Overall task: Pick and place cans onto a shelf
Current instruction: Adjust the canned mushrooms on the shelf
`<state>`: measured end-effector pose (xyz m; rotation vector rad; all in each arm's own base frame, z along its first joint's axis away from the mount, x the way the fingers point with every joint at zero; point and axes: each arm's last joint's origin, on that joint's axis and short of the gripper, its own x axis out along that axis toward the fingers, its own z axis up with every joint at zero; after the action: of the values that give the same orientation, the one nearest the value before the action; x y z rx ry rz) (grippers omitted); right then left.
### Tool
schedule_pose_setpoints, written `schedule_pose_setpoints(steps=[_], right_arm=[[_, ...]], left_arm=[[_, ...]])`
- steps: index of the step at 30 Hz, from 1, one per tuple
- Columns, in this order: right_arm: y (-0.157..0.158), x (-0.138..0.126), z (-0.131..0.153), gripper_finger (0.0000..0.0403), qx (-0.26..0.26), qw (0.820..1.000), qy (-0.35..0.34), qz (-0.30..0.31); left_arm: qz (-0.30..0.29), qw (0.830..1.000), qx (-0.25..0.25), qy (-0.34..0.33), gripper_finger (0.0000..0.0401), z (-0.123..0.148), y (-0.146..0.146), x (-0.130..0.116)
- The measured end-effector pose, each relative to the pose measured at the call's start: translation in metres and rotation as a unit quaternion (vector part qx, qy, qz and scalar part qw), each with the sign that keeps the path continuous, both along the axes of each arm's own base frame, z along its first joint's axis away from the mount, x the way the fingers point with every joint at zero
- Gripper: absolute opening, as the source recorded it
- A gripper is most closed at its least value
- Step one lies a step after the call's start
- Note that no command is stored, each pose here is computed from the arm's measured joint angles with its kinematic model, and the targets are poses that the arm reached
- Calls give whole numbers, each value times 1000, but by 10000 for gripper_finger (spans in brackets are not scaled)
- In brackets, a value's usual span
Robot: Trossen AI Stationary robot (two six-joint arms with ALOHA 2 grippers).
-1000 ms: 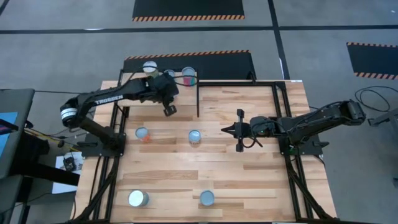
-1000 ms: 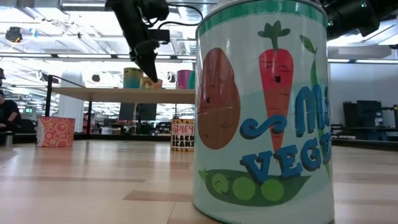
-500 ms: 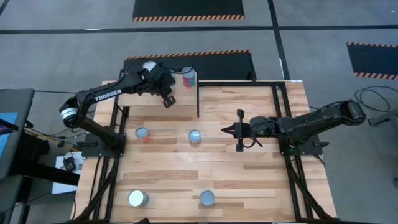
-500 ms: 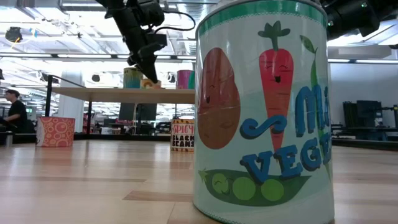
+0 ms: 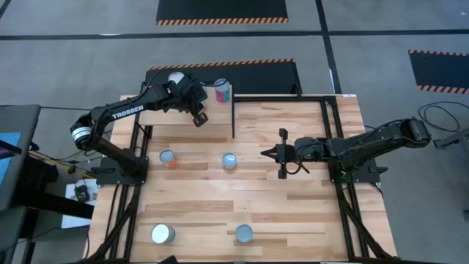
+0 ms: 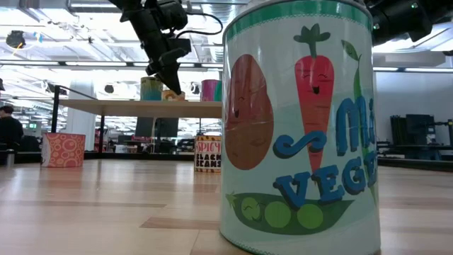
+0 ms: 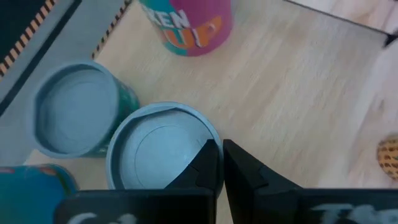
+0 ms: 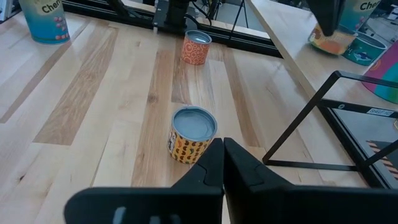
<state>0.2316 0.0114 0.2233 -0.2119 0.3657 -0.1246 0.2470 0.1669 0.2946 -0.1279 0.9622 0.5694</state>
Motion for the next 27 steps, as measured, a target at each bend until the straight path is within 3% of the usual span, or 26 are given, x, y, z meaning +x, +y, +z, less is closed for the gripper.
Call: schedule_pose_setpoints(steps=[23, 27], right_arm=[[0, 0, 0, 15, 0, 1000, 0, 0], [0, 0, 0, 13, 0, 1000, 0, 0]], left_arm=[[6, 1000, -2, -11, 1, -1, 2, 2], [10, 1000, -5, -10, 17, -1, 1, 2]])
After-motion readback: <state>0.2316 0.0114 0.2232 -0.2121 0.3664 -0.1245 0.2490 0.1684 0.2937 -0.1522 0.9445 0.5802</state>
